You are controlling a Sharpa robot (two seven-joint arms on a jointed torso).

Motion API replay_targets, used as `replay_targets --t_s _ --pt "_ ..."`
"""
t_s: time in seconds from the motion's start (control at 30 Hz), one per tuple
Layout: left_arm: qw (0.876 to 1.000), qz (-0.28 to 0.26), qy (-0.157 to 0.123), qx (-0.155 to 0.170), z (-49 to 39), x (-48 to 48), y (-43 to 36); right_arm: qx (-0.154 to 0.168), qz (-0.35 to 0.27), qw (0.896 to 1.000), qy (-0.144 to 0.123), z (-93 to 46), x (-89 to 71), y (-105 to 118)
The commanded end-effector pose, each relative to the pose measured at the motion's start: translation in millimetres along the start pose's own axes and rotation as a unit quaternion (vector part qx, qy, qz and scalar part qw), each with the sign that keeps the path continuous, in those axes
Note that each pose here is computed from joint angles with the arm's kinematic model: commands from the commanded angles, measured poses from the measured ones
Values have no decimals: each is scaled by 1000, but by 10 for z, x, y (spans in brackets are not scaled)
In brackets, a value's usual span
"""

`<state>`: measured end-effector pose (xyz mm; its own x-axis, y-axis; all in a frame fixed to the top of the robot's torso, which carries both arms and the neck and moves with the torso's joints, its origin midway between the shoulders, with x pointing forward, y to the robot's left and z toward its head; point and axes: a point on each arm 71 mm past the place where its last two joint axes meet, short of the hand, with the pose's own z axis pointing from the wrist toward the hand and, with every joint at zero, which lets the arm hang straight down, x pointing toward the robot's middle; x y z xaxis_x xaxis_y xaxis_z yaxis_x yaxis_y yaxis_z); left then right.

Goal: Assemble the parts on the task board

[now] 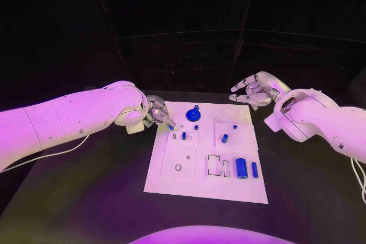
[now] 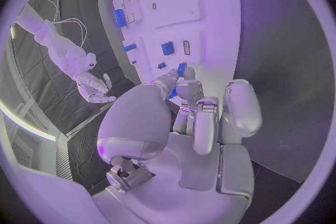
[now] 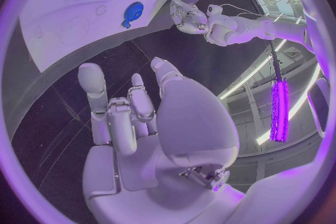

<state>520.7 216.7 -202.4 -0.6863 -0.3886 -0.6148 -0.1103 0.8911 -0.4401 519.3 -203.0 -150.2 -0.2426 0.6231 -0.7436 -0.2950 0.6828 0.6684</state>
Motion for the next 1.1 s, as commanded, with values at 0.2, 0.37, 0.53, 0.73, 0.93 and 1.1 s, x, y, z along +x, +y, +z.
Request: replay_targets --t_s 0.2,0.37,0.53,0.73,0.93,1.1 --pt "999 10 -45 28 -7 52 -37 -5 -1 1000 1 2 -7 15" --pt "998 17 -45 29 8 116 -27 -5 -1 1000 1 2 -7 13" --pt "999 21 -40 28 20 157 -17 -5 -1 1000 1 3 -6 15" --pt "999 37 -27 22 27 198 -11 -5 -1 1000 1 2 -7 12" --pt "998 54 -15 18 29 226 -14 -5 -1 1000 1 4 -6 14" --pt "998 63 -2 17 27 253 -18 -5 -1 1000 1 4 -7 12"
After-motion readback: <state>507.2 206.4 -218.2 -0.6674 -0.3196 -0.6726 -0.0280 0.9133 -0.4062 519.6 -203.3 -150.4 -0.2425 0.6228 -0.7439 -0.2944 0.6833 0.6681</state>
